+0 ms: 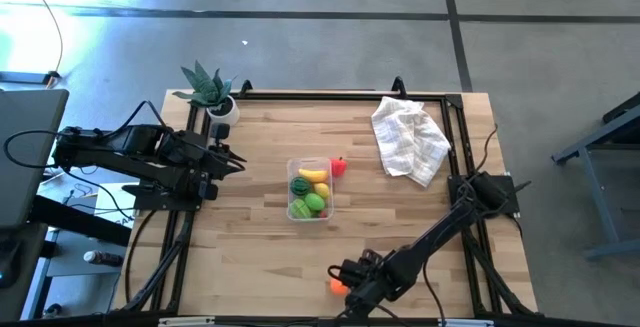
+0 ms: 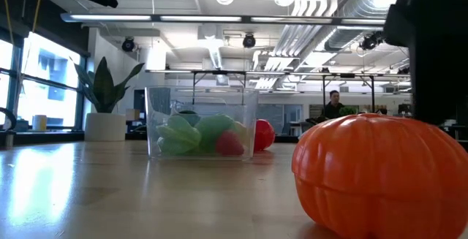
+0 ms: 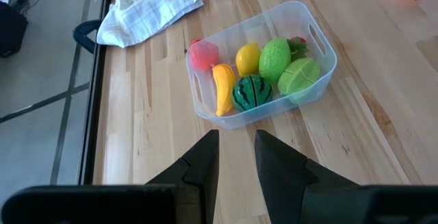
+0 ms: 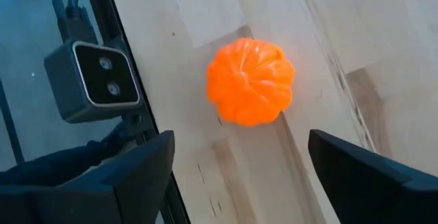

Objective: Pick and placing Produce into tupperware
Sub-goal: Put the tangerine into the bin

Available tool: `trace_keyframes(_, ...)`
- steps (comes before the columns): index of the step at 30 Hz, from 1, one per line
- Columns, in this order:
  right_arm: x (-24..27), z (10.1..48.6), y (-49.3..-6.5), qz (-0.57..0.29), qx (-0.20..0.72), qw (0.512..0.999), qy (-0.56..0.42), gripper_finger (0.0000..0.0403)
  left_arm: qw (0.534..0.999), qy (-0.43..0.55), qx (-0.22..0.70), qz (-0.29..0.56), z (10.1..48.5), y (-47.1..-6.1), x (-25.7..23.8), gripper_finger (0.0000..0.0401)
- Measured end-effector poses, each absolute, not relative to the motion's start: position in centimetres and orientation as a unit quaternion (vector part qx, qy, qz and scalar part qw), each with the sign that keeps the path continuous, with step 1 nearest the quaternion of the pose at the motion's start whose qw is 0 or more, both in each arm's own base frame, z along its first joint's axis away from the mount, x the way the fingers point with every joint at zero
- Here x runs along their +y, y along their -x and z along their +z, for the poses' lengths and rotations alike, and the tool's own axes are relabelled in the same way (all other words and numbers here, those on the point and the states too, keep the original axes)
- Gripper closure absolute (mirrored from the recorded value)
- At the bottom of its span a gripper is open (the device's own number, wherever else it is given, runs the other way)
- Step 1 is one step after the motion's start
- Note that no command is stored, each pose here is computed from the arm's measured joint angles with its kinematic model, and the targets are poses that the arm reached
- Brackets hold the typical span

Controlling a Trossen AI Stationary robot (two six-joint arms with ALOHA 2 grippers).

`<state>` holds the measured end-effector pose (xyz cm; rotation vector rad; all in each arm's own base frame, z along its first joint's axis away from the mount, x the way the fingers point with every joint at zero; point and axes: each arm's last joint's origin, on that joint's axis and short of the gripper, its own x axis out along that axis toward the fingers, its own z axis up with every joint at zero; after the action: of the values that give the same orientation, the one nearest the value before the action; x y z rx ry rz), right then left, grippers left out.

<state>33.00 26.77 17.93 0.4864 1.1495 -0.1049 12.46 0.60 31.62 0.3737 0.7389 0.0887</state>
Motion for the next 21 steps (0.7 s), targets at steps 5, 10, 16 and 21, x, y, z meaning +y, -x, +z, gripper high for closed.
trace_keyframes(5, 26.3, 17.9, -33.5, -0.050, 0.527, 0.821, -0.215, 0.0070, 0.915, -0.181, 0.359, 0.043, 31.6, -12.4, 0.6, 0.0316)
trace_keyframes(10, 26.6, 16.8, -34.1, -0.030, 0.526, 0.827, -0.196, 0.0070, 0.915, -0.181, 0.359, 0.043, 31.6, -12.5, 0.6, 0.0316)
trace_keyframes(16, 26.8, 16.2, -34.4, -0.015, 0.522, 0.832, -0.185, 0.0070, 0.915, -0.181, 0.359, 0.043, 31.6, -12.4, 0.6, 0.0316)
trace_keyframes(21, 26.8, 16.3, -34.5, -0.011, 0.508, 0.847, -0.158, 0.0070, 0.915, -0.181, 0.359, 0.043, 31.6, -12.5, 0.6, 0.0316)
